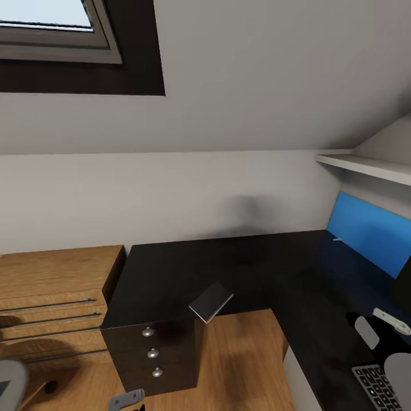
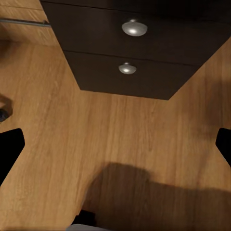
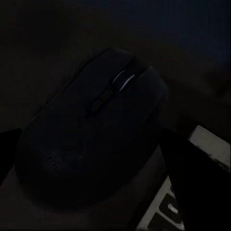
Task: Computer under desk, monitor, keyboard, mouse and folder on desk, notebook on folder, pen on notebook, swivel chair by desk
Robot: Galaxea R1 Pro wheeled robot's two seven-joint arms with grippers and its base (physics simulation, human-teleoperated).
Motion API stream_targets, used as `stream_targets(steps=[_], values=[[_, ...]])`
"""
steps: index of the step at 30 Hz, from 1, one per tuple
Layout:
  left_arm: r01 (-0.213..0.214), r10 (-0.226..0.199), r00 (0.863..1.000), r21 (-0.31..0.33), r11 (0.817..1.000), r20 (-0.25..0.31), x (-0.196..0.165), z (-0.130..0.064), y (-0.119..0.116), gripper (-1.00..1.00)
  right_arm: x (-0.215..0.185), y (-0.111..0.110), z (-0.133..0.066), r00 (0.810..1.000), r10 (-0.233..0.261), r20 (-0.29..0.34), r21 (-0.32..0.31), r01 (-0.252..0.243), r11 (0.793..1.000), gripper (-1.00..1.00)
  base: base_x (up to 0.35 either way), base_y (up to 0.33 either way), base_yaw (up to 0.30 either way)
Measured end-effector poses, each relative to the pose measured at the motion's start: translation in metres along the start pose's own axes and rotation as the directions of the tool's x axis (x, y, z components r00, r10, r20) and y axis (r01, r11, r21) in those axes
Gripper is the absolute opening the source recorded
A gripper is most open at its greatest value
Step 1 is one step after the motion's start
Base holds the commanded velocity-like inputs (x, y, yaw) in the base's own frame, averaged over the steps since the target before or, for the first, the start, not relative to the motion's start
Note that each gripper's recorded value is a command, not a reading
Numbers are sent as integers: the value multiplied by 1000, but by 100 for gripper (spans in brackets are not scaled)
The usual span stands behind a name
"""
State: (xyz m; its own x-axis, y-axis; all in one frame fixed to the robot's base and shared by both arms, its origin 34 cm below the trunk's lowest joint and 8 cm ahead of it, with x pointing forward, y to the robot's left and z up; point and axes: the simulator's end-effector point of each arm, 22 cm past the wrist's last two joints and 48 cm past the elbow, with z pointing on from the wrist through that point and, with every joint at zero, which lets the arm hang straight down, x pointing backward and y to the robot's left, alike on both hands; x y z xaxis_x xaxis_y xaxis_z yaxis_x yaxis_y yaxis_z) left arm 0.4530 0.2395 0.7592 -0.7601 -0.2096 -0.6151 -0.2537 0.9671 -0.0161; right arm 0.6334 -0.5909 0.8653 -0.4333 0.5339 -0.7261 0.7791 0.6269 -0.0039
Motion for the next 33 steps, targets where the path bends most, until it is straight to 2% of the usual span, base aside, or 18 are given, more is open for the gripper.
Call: stream_targets(steps=[8, 18, 33], values=[[6, -6, 1000, -6, 1000, 1, -1, 1, 3, 100, 4, -5, 1, 1000, -7, -25, 10, 7, 1000, -100, 0, 0, 0], [5, -5, 1000, -8, 1000, -2, 2, 5, 3, 100, 20, -2, 3, 996, -29, -89, 4, 30, 1000, -100, 0, 0, 0], [2, -2, 1000, -14, 1000, -11, 11, 16, 4, 100, 27, 0, 11, 995, -33, -92, 4, 34, 999, -100, 0, 0, 0]])
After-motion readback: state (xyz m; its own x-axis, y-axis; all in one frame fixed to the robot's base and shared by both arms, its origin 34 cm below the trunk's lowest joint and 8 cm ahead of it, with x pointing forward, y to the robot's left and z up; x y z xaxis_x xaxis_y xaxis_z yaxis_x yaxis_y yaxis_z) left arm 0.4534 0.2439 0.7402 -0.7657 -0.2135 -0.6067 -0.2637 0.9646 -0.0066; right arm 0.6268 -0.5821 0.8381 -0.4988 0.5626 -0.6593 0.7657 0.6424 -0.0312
